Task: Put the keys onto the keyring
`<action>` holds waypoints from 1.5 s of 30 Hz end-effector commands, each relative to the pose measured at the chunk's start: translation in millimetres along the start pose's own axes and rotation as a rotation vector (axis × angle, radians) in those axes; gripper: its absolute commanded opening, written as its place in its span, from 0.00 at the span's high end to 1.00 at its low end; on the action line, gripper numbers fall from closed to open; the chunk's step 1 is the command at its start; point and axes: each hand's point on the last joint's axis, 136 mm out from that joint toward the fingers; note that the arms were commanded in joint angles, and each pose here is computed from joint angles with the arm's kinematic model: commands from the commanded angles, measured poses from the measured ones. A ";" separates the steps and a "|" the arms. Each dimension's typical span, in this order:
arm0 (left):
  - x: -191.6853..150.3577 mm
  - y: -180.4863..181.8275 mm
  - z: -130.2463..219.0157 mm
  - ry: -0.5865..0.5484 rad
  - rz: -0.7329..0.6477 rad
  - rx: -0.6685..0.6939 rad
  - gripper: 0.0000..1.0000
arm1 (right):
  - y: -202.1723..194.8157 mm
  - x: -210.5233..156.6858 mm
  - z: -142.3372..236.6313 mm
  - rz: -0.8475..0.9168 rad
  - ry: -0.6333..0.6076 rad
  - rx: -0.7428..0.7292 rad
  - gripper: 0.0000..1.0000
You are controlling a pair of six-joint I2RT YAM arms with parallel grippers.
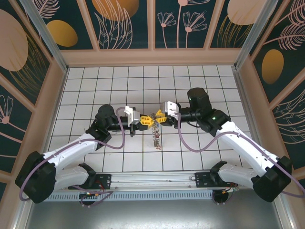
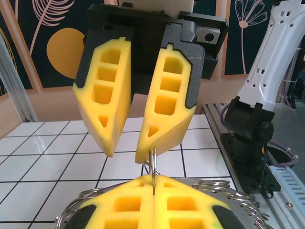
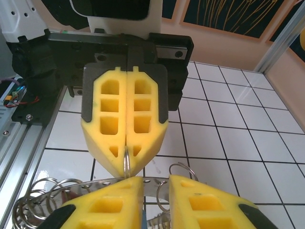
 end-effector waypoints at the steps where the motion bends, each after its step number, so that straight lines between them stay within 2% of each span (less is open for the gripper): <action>1: 14.6 -5.5 -0.2 -0.050 -0.043 -0.026 1.00 | 7.5 1.8 -5.0 0.004 -0.032 0.047 0.78; 9: 17.3 -3.6 -1.1 -0.055 -0.053 -0.022 1.00 | 14.0 -3.5 -5.8 -0.025 -0.013 0.083 0.77; 15: 17.8 -5.4 -1.1 -0.060 -0.063 -0.032 1.00 | 11.7 -5.4 4.1 -0.016 0.003 0.037 0.77; 20: 19.9 -5.2 -1.9 -0.066 -0.066 -0.037 1.00 | 14.2 -2.1 13.2 -0.002 -0.031 -0.008 0.76; 28: 17.7 -5.8 -3.0 -0.060 -0.068 -0.048 1.00 | 23.8 10.9 12.5 -0.018 -0.097 0.062 0.76; 29: 17.7 -5.5 -2.9 -0.059 -0.069 -0.047 1.00 | 23.6 10.5 10.7 -0.020 -0.098 0.066 0.75; 31: 18.2 -5.7 -2.8 -0.061 -0.070 -0.046 1.00 | 24.4 8.1 6.0 -0.022 -0.090 0.075 0.64; 38: 20.4 -8.2 -1.2 -0.067 -0.076 -0.051 1.00 | 19.3 -1.9 -6.2 -0.032 -0.047 0.061 0.65; 41: 19.8 -9.1 -1.7 -0.065 -0.073 -0.056 1.00 | 20.6 -1.5 -8.6 -0.027 -0.046 0.075 0.73; 45: 18.0 -7.2 -2.7 -0.058 -0.062 -0.053 1.00 | 23.0 -1.5 -8.9 -0.021 -0.047 0.088 0.94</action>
Point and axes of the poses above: each hand's point on the last joint's axis, 136 mm out from that joint toward the fingers, its own z axis back along the fingers, its own y axis along the line the jaws close on, x = y × z, and after that the axes turned 4 degrees about z, right-handed
